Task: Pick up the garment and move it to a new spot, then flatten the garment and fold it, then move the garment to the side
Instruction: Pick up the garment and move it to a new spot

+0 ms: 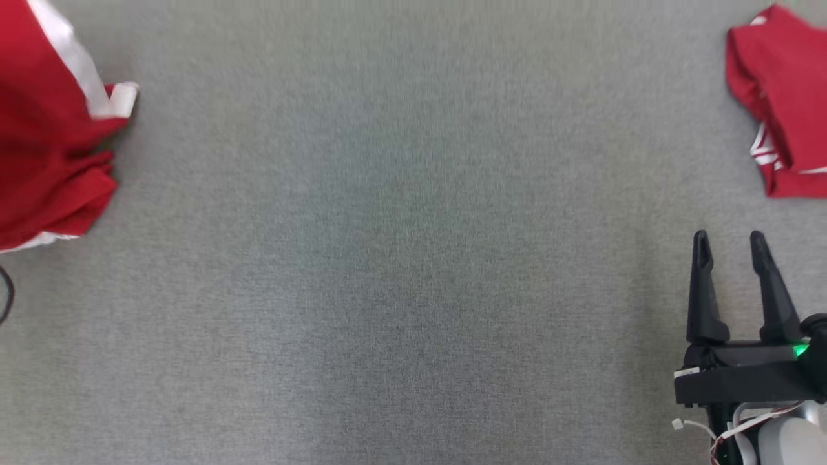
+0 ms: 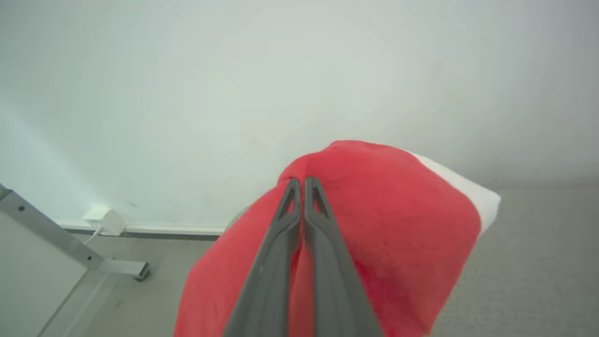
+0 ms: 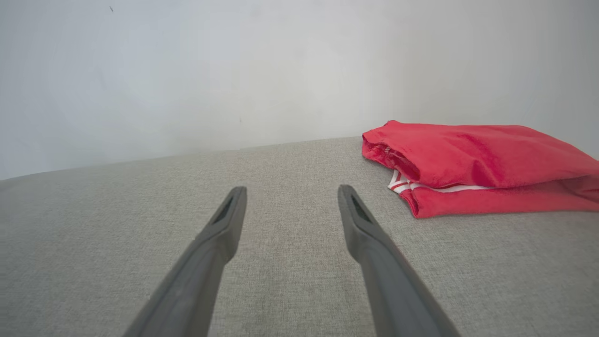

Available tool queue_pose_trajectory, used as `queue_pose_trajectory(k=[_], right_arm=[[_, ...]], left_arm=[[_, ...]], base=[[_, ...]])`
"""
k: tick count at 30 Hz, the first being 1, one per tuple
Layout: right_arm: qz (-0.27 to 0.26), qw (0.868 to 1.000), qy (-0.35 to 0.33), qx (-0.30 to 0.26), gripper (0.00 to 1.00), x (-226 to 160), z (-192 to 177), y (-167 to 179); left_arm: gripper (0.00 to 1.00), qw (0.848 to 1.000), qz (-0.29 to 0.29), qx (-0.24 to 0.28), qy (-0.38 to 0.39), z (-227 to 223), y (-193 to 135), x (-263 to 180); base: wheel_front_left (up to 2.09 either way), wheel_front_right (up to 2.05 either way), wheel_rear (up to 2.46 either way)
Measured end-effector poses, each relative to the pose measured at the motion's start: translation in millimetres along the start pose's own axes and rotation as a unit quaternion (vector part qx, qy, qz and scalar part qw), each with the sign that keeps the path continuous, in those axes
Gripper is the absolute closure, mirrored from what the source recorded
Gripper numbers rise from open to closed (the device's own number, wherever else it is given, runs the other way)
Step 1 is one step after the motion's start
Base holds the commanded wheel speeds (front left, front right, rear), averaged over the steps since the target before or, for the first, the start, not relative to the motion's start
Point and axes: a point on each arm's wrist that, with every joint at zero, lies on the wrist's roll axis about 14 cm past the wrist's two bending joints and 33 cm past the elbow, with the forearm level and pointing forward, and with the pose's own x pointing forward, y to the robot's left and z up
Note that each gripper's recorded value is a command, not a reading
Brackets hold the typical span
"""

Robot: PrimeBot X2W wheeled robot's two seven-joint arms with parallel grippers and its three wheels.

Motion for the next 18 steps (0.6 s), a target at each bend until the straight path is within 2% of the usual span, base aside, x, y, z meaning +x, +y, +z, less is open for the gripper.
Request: queue_pose_trajectory(k=[6, 7, 9, 14, 18], right_arm=[[-0.004, 1.000, -0.021, 0.016, 0.00, -10.2, 13.8, 1.9], [-0.007, 0.999, -0.026, 0.021, 0.00, -14.9, 17.5, 1.4], [-0.014, 0.999, -0.032, 0.025, 0.00, -19.6, 21.3, -1.9], [-0.037, 0.998, -0.039, 0.034, 0.00, -34.1, 25.9, -13.9], [-0.060, 0.997, -0.044, 0.038, 0.00, -47.6, 30.2, -26.6]], left_arm=[[1.00, 0.989, -0.025, 0.047, -0.139, 95.4, -21.8, -11.6], [1.00, 0.982, -0.043, 0.053, -0.174, 123.0, -38.1, -16.2], [1.00, 0.974, -0.069, 0.064, -0.204, 145.6, -61.9, -20.1], [1.00, 0.953, -0.149, 0.062, -0.258, 186.6, -138.9, -29.6], [1.00, 0.928, -0.222, 0.048, -0.296, 216.8, -209.4, -47.7]], base=[[0.00, 0.00, 0.00], [0.00, 0.00, 0.00], [0.00, 0.00, 0.00], [0.00, 0.00, 0.00], [0.00, 0.00, 0.00]])
